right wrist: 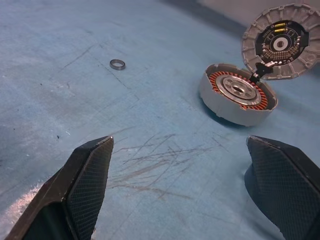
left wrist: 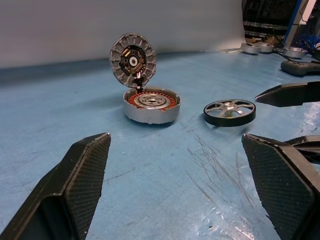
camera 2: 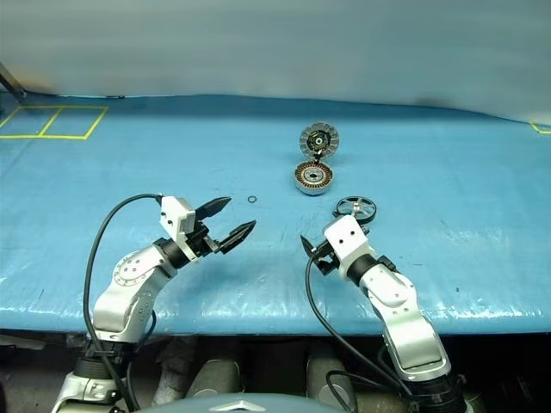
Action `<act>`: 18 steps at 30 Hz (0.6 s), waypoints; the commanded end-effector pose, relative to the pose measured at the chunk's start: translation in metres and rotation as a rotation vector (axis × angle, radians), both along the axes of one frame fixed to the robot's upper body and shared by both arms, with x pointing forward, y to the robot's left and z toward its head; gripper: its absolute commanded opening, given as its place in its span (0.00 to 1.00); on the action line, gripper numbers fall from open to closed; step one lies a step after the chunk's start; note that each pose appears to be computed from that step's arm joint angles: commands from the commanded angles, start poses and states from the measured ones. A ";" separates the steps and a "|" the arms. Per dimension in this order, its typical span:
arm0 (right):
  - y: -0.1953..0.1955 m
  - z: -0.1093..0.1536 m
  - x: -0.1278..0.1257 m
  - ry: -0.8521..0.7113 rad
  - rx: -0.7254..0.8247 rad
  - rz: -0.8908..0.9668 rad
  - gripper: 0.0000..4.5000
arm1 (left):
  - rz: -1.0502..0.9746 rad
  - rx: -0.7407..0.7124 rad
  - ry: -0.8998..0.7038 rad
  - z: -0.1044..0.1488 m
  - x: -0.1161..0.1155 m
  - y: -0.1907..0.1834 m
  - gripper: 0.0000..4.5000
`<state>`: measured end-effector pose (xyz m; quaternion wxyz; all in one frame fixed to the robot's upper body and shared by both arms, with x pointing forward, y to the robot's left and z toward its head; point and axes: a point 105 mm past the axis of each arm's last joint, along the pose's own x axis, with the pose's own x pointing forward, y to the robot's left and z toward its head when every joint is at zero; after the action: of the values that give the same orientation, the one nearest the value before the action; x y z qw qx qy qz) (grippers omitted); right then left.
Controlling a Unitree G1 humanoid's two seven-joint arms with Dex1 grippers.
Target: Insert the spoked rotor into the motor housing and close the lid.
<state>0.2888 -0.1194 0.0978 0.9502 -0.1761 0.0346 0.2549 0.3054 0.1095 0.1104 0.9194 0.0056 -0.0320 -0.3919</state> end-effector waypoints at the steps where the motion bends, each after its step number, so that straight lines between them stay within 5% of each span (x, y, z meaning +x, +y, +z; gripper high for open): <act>1: -0.001 0.016 0.004 -0.070 -0.035 0.016 1.00 | -0.022 -0.023 -0.040 0.011 -0.003 -0.006 1.00; 12: 0.003 0.021 0.026 -0.098 -0.165 0.077 1.00 | -0.003 -0.035 -0.030 0.008 -0.005 -0.004 1.00; 18: 0.020 0.046 0.085 -0.092 -0.254 0.132 1.00 | 0.020 -0.040 -0.032 0.007 -0.005 -0.002 1.00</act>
<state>0.3652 -0.1053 0.1365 0.9067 -0.3041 0.0174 0.2918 0.3004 0.1078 0.1015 0.9228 -0.0097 -0.0213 -0.3847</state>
